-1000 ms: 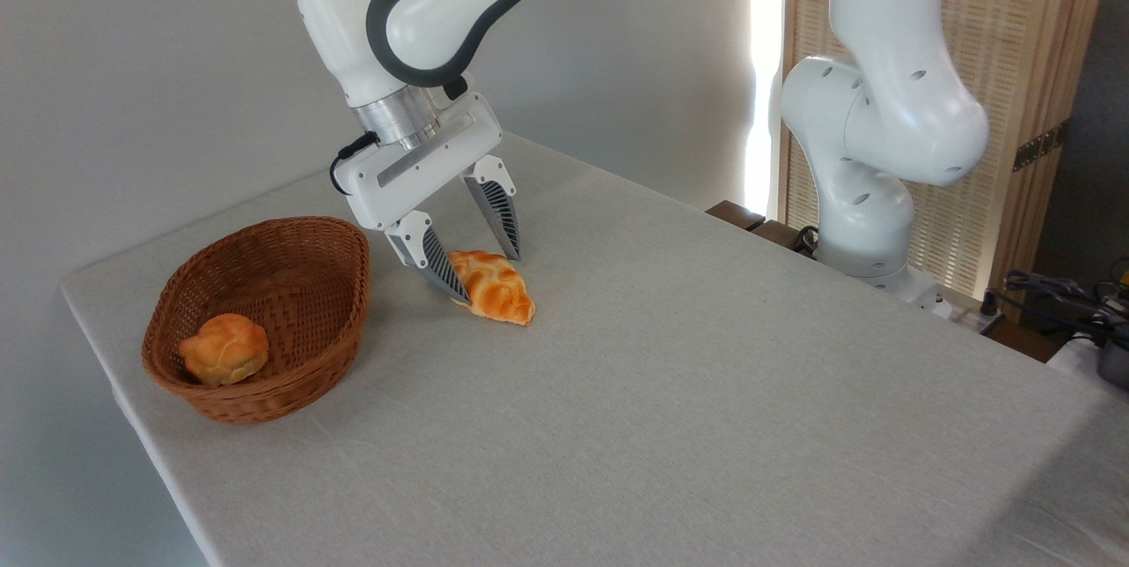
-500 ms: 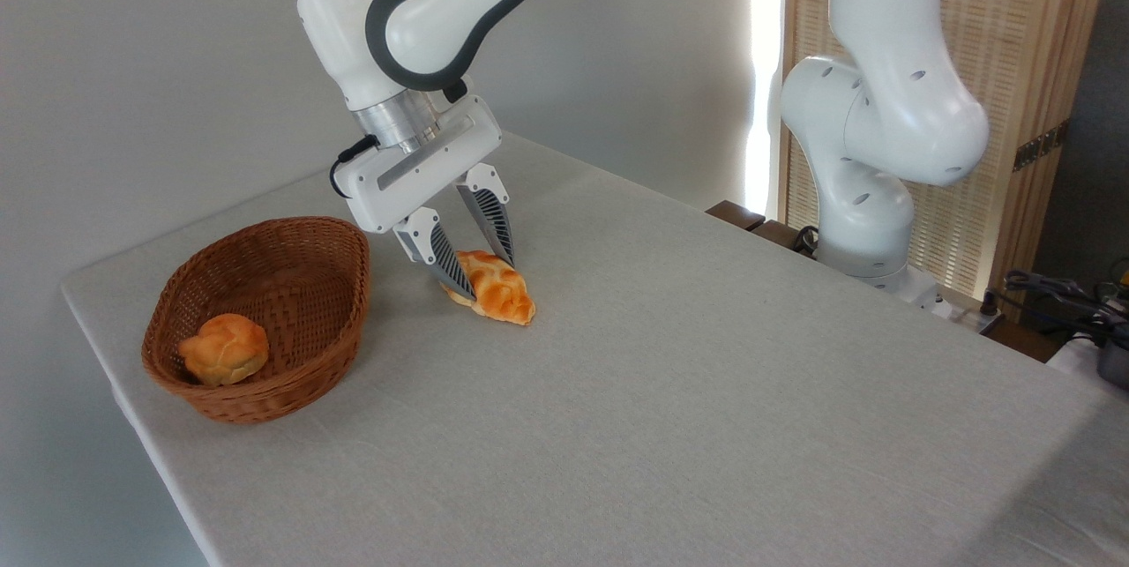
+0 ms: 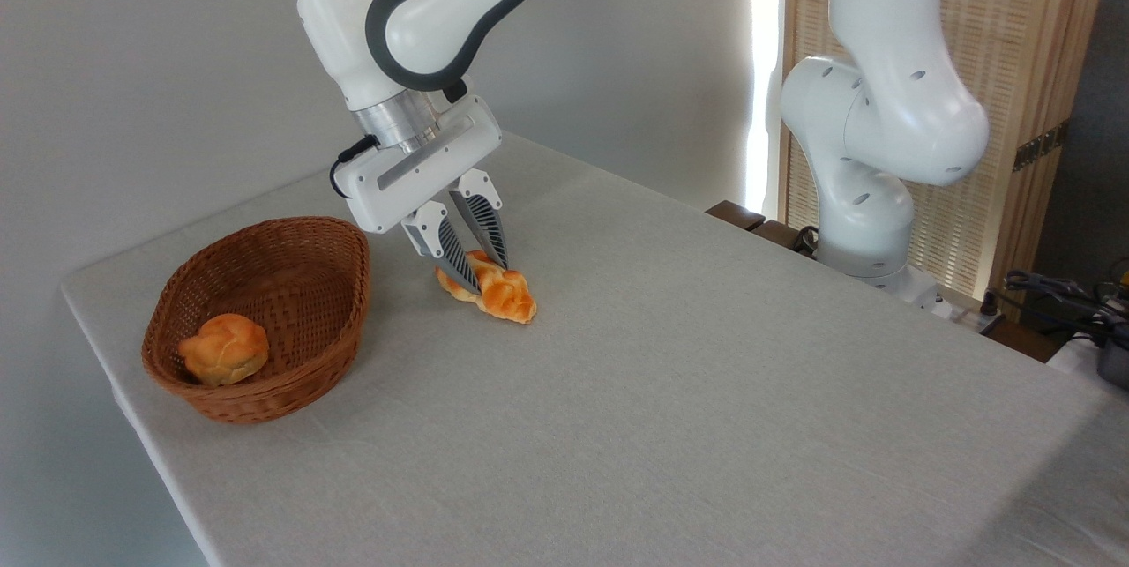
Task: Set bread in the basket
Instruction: 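Lift the croissant and carry it over the wicker basket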
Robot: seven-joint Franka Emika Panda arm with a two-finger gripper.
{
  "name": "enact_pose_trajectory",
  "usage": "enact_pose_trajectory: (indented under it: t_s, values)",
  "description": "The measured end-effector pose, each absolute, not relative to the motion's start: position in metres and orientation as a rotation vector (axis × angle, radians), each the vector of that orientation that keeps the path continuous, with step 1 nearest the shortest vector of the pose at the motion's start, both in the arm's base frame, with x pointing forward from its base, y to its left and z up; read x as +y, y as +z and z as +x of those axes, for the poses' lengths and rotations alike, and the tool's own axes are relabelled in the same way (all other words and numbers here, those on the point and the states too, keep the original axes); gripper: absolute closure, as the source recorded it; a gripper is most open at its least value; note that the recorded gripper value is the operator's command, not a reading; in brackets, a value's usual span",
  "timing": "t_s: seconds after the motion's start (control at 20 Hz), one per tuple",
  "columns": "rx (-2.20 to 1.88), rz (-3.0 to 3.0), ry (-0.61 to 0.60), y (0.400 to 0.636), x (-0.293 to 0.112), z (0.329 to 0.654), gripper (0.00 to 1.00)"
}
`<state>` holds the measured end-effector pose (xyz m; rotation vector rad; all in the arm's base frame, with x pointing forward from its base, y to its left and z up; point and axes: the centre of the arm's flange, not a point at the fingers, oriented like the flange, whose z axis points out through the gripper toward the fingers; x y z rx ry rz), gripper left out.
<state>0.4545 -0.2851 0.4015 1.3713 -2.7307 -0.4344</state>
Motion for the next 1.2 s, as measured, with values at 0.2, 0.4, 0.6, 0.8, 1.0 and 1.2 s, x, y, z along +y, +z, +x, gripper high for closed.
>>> enact_pose_trajectory:
  t_s: [0.2, 0.4, 0.6, 0.8, 1.0, 1.2]
  values:
    - [-2.709, 1.357, -0.498, 0.425, -0.289, 0.452, 0.63]
    - [-2.647, 1.539, -0.412, 0.5, -0.299, 0.461, 0.63]
    - [-2.424, 1.966, -0.163, 0.56, -0.31, 0.476, 0.56]
    - [-2.113, 2.33, 0.109, 0.569, -0.319, 0.503, 0.52]
    - [-1.753, 2.545, 0.26, 0.542, -0.328, 0.535, 0.52]
    - [-1.598, 2.582, 0.335, 0.51, -0.334, 0.56, 0.37]
